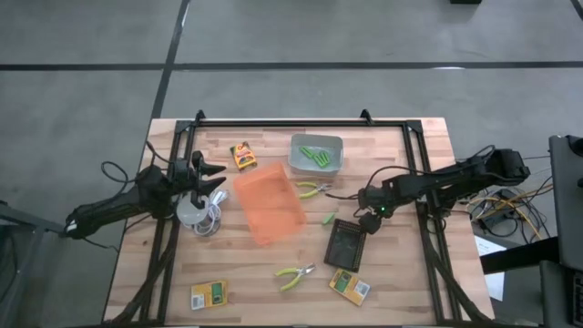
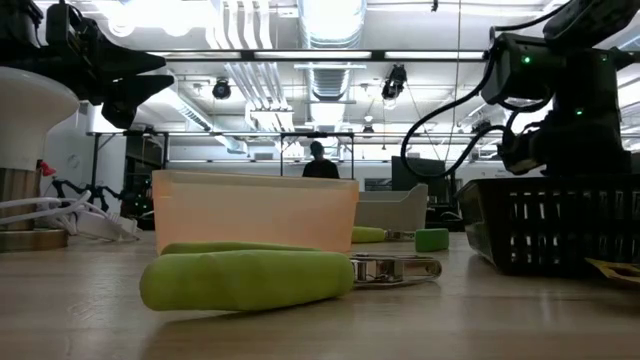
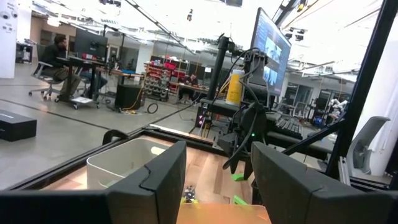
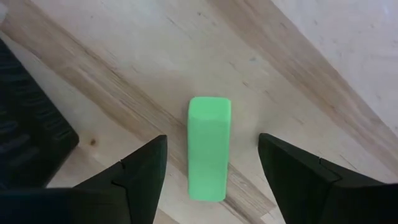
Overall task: Pick & Place School Supplies
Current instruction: Put the green eraser into the gray bin
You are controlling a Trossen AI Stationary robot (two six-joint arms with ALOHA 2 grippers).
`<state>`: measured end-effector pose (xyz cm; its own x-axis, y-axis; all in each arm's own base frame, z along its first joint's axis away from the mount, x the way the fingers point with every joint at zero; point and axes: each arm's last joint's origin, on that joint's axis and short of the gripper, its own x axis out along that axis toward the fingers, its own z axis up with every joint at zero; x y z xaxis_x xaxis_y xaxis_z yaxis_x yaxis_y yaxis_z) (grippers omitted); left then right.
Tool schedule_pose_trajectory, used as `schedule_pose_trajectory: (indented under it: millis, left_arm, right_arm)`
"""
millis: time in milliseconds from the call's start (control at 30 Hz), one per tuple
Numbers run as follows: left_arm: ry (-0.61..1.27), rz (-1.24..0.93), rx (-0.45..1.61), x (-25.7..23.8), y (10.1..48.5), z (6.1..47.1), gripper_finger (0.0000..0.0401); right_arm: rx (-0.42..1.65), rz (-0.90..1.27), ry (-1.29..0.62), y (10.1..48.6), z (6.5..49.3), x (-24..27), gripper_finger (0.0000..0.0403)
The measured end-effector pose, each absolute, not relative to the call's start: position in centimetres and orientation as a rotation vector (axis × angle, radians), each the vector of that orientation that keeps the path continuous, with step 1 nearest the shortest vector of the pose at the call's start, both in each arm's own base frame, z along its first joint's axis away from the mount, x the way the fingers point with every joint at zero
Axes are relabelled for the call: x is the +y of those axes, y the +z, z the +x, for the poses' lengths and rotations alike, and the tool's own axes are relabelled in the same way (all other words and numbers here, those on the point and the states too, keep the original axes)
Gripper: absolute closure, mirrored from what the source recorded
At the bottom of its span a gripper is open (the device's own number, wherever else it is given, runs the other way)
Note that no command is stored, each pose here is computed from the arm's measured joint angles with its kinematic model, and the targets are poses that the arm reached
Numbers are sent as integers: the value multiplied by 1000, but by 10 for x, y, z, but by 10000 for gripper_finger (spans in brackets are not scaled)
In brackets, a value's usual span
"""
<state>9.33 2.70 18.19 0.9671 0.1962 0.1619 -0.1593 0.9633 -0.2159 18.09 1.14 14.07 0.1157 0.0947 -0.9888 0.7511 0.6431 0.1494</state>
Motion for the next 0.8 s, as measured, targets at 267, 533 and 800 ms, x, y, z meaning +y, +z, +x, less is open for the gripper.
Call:
schedule_pose_trajectory:
  millis: [267,533,800]
  left_arm:
    - [181,-203,-183,27,182,93,213]
    - [181,-203,-183,27,182,93,213]
    - [181,-203,-183,27,182,93,213]
  right_arm:
    - [1390,776,-555,141,182,11,181]
    - [1394,777,-556,140,181,11,199]
    - [1397,794,-563,138,179,12,200]
